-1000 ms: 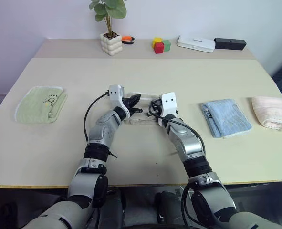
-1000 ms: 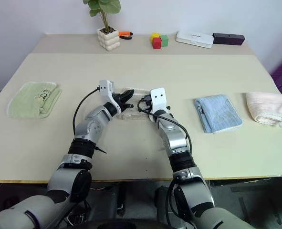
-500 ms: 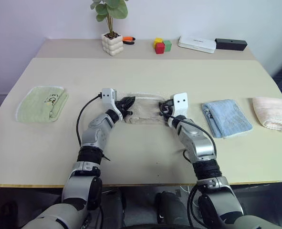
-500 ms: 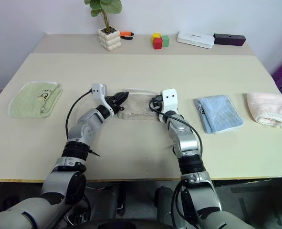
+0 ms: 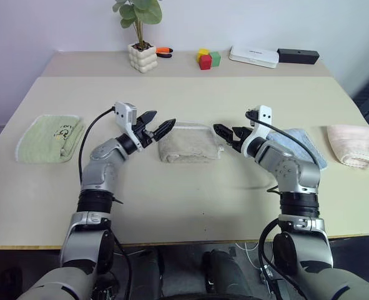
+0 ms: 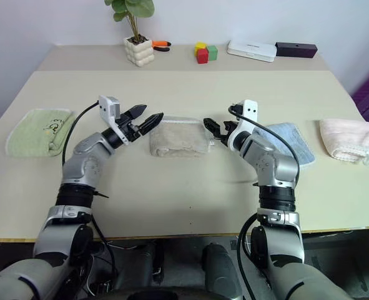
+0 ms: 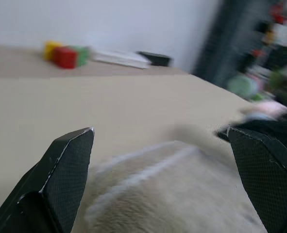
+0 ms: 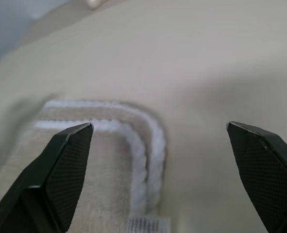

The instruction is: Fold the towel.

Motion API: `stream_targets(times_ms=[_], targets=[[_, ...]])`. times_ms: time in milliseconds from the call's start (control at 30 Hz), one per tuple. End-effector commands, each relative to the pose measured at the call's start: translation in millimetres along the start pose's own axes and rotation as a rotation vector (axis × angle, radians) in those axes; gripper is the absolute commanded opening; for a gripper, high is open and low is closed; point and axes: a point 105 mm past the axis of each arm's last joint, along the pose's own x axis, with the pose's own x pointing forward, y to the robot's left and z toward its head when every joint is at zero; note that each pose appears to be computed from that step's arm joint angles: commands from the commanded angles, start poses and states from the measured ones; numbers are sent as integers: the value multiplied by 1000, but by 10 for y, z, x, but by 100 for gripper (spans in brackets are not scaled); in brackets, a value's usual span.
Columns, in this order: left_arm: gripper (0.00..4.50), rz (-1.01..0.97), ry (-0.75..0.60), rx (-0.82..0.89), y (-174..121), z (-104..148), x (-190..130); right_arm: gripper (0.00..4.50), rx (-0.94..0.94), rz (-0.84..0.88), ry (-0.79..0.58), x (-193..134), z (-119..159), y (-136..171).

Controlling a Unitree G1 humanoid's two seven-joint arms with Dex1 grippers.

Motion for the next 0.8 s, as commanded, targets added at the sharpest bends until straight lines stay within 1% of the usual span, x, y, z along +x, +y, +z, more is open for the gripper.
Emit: stream_targets(times_ms=[33, 67, 167, 300, 400, 533, 633, 733, 800], targets=[[449, -178, -21, 23, -160, 175, -160, 446, 31, 77, 33, -61, 69, 109], [449, -201, -21, 34, -169, 196, -219, 446, 40, 88, 55, -62, 41, 126], [449, -296, -11, -36, -230, 296, -408, 446, 58, 112, 106, -57, -54, 171], [449, -353, -23, -11, -279, 537, -738, 446, 28, 87, 181, -23, -267, 155], [449, -330, 49, -4, -277, 503, -926, 446, 53, 127, 203, -1, -339, 254], [449, -295, 56, -1, -258, 483, -967, 446, 45, 157, 242, 17, -434, 342], [449, -289, 41, 8, -278, 494, -938, 446, 68, 183, 263, 58, -502, 420], [449, -287, 34, 9, -307, 486, -912, 446, 23, 212, 306, 94, -606, 530], [449, -286, 34, 8, -322, 473, -906, 446, 37, 217, 312, 124, -644, 559]])
